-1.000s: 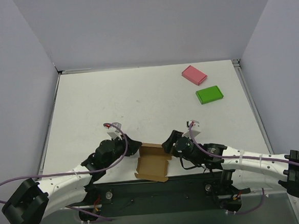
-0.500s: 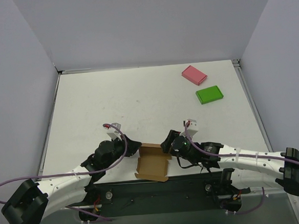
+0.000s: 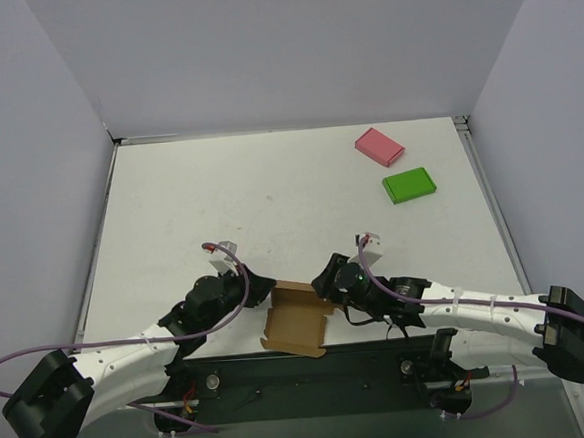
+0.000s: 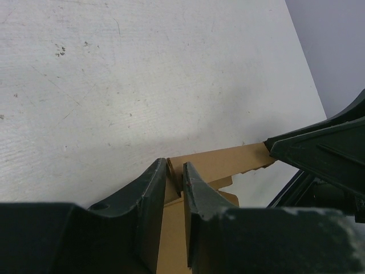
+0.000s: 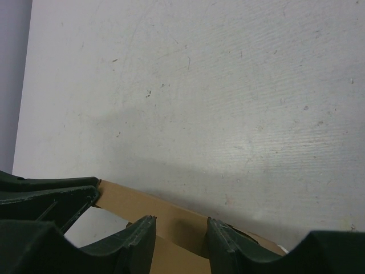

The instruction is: Fold the paper box

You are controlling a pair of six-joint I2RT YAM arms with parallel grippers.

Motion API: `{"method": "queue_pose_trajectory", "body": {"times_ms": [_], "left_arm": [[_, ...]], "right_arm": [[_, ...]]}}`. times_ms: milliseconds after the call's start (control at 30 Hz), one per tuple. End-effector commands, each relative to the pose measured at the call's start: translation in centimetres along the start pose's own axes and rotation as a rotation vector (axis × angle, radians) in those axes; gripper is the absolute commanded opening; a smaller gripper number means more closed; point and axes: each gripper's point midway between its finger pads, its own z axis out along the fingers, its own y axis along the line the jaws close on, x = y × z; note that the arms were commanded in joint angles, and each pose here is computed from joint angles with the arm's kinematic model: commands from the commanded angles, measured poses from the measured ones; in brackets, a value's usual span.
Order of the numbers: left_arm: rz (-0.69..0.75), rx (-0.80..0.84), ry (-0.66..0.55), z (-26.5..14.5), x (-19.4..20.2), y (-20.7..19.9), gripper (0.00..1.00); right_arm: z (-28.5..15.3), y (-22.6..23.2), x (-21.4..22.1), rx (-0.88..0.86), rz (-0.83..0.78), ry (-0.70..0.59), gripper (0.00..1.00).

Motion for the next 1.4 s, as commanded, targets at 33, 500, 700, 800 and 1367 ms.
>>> {"method": "queue_pose_trajectory", "body": {"times_ms": [33,500,700,800,1367], "left_arm": [[0.028,-0.041,0.057,-0.5,2.0,1.5,0.26],[0.033,-0.06,0.049,-0.9,2.2,1.9,0.24],[0.036,-0.059,0.053,-0.8,2.3,1.8,0.24],[0.039,-0.056,0.049,-0.8,2.2,1.6,0.24],[0.043,-0.048,0.052,-0.9,2.4,1.2,0.23]], "right_arm": [[0.4,0.5,0.0,-0.029,0.047,0.007,0.4],[-0.7,-1.0,0.5,0.005,0.073,0.008,0.42],[-0.7,-1.4,0.5,0.015,0.074,0.0,0.44],[-0.6,-1.2,0.8,0.013,0.075,0.012,0.44],[0.5,0.4,0.4,-0.063,0.161,0.007,0.45]]}}
